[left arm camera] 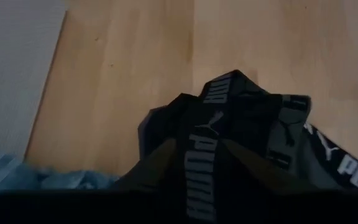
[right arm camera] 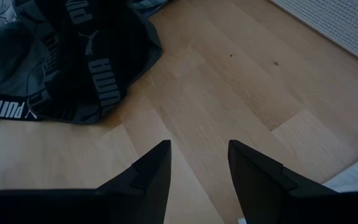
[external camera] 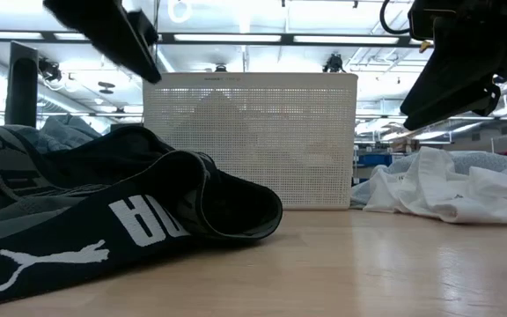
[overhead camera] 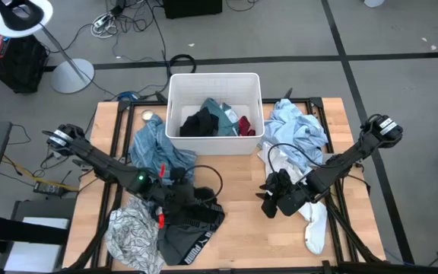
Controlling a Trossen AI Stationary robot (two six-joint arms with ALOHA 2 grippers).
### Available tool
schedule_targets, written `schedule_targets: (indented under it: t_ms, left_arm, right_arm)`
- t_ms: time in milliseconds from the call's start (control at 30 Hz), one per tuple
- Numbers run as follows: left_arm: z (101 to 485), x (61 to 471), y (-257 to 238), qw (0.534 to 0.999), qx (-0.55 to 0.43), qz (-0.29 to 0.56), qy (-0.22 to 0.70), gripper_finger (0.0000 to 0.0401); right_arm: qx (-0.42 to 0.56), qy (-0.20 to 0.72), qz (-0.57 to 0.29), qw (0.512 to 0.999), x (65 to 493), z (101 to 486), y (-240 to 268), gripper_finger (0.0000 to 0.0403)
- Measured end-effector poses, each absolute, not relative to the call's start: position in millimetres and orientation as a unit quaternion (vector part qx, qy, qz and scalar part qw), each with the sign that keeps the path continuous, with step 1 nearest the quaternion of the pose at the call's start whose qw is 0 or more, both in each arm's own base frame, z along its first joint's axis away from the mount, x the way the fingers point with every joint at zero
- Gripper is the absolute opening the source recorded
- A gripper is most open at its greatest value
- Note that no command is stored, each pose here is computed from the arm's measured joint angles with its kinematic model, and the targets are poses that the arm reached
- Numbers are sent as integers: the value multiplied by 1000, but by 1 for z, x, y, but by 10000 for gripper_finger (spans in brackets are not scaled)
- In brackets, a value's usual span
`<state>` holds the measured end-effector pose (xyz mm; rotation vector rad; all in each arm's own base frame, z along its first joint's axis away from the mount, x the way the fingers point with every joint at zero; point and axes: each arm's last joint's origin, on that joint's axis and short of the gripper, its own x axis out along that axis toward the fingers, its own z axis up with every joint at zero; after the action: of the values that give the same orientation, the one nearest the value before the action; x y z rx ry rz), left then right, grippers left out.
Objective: Sort clothes
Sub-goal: Put the black boxers into the laundry bin
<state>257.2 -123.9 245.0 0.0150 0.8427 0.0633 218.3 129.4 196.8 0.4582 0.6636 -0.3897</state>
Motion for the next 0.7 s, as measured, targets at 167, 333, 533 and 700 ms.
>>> schedule_targets:
  t_ms: [167,333,533,700]
  left_arm:
    - [222,255,-123,919,-62,48,387,166]
    - [200,247,-116,899,-96,55,423,167]
    - [186,241,-113,892,-100,54,438,167]
    - [175,237,-113,877,-120,36,464,167]
  right_arm:
    - [218,322,-187,902,218,197,129,158]
    - [217,322,-187,902,218,197,129,157]
    - [215,322,-186,903,218,197,129,157]
    - [215,322,-186,903,218,197,129,155]
